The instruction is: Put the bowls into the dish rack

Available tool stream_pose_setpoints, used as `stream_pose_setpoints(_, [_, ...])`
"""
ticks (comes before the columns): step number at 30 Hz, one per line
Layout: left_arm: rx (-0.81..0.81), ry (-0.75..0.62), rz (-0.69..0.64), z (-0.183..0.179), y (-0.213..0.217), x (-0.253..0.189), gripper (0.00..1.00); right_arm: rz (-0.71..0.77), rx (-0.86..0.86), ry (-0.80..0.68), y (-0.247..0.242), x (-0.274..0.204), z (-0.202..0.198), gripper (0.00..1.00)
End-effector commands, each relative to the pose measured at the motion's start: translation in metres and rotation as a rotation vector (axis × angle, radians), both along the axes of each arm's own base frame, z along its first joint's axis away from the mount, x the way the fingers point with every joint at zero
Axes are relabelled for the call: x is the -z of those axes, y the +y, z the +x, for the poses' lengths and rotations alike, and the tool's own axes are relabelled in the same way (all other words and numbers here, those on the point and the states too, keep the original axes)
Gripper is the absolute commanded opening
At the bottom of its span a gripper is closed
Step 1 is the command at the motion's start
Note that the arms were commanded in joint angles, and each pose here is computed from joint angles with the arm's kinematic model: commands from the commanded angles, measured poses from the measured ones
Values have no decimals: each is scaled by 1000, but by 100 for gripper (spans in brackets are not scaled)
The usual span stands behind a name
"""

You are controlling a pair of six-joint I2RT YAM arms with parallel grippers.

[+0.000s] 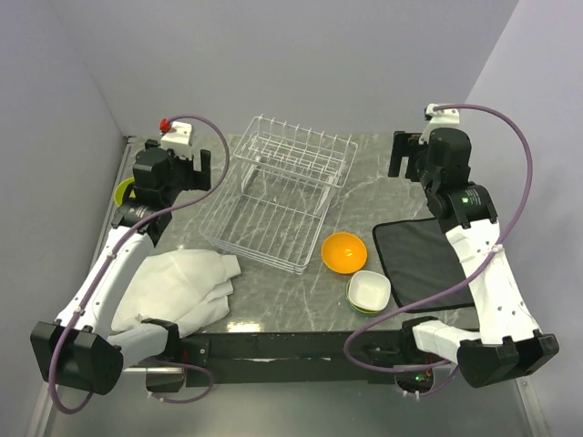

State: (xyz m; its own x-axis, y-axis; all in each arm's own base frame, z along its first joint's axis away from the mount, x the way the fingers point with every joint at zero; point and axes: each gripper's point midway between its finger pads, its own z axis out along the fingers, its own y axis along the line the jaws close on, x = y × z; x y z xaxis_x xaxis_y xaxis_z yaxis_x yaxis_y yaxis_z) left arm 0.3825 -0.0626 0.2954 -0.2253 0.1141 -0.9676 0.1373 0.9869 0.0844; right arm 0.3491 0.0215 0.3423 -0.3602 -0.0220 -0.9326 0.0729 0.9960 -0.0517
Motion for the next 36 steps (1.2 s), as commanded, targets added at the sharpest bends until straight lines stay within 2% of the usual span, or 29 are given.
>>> stream_pose_setpoints(1, [112, 103, 32, -5, -18, 12, 97, 68, 116, -70, -17, -17, -2, 100])
stream_pose_setpoints(4, [119, 174, 22, -4, -21, 26, 97, 132, 49, 22, -17, -1, 0, 100])
stream_pose_setpoints(5, [123, 169, 15, -4, -22, 26, 97, 195, -51, 74, -1, 10, 0, 96])
stream_pose_setpoints(10, [128, 231, 3, -6, -25, 53, 97, 376, -122, 164, 18, 38, -1, 91])
stream_pose_setpoints(15, [139, 271, -5, -6, -28, 74, 99, 377, -118, 190, 21, 52, 2, 92])
stream_pose_setpoints(19, [158, 358, 1, -4, -32, 93, 98, 335, -195, 185, 40, 51, 1, 93])
stream_pose_setpoints(22, [181, 383, -5, 0, -38, 100, 97, 360, -299, 185, 59, 48, -3, 98])
stream_pose_setpoints(25, [173, 415, 2, 2, -37, 111, 98, 382, -296, 199, 61, 55, -3, 99])
stream_pose_setpoints(29, [173, 495, 25, 5, -36, 136, 90, 372, -292, 200, 60, 57, -2, 99])
stream_pose_setpoints(34, [160, 499, 35, 15, -36, 145, 85, 362, -283, 201, 58, 60, 0, 99])
stream_pose_setpoints(35, [160, 512, 39, 18, -36, 150, 78, 361, -278, 204, 57, 62, 1, 99])
stream_pose_setpoints(36, [159, 528, 45, 18, -35, 154, 75, 360, -267, 210, 56, 65, 0, 99])
